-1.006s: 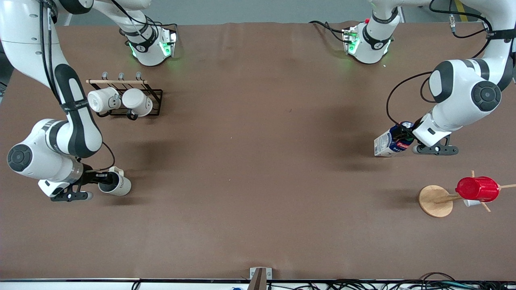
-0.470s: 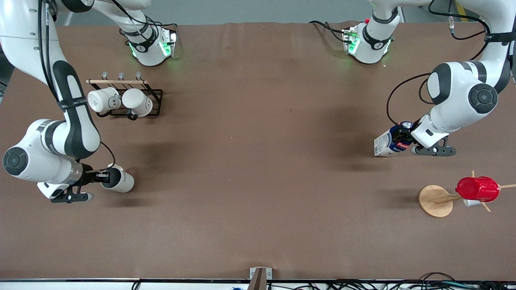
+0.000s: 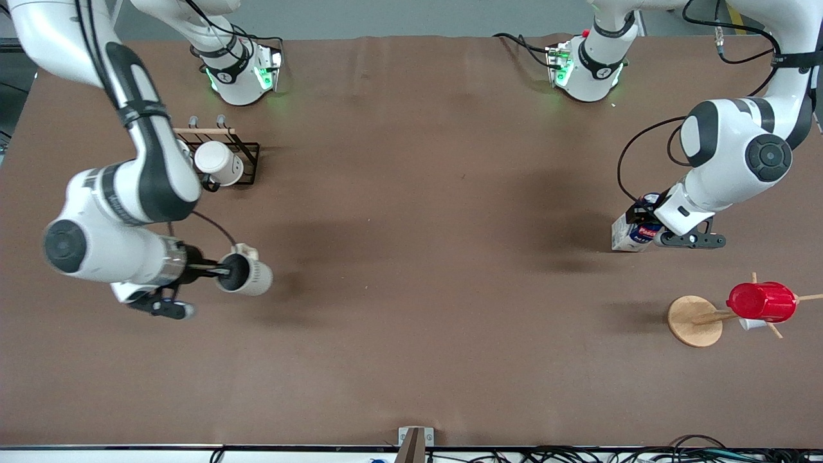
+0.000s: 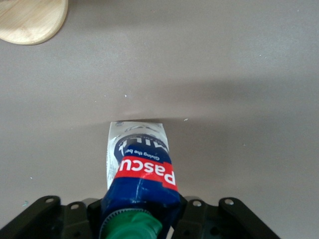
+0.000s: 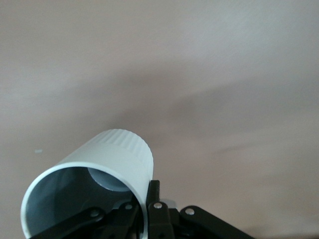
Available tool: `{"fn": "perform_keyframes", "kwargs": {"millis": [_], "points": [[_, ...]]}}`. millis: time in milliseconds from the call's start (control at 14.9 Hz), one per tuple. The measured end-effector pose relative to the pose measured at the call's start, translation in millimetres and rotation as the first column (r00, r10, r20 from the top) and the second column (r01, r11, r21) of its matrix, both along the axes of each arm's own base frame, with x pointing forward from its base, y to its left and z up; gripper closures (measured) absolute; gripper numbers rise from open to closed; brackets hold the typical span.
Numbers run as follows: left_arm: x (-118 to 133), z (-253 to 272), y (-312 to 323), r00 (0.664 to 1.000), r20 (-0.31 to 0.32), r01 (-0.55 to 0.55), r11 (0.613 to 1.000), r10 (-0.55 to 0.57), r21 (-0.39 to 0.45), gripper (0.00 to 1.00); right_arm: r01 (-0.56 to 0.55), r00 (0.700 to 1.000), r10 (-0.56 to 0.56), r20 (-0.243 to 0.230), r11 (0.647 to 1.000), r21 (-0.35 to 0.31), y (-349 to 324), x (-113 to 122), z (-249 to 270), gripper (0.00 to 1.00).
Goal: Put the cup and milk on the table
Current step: 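Lift the mug with the right gripper toward the table middle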
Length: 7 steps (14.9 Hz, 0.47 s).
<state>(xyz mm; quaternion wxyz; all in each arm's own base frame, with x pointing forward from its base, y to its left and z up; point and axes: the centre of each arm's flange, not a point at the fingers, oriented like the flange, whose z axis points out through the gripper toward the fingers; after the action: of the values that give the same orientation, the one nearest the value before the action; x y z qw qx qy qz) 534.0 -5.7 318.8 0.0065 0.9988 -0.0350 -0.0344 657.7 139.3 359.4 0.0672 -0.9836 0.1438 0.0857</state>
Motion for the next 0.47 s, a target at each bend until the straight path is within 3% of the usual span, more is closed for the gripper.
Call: {"fn": "perform_keyframes", "kwargs": {"millis": [67,335,470], "points": [[0.0,0.2,0.1,1.000,0.000,0.000,1.000,0.000,0.000,0.88,0.050,0.999,-0.050,0.004,0.999,0.001,32.2,-5.1,2.2,0.96],[1.7,16.1,-0.1,1.000,0.031,0.000,1.000,0.000,-0.001,0.89,0.197,0.979,-0.192,0.074,0.978,-0.064,160.6,-40.6,0.1,0.96],[2.5,33.1,-2.3,0.998,0.059,0.004,1.000,-0.004,-0.003,0.90,0.236,0.969,-0.230,0.087,0.969,-0.070,216.4,-64.3,-23.0,0.96]]}}
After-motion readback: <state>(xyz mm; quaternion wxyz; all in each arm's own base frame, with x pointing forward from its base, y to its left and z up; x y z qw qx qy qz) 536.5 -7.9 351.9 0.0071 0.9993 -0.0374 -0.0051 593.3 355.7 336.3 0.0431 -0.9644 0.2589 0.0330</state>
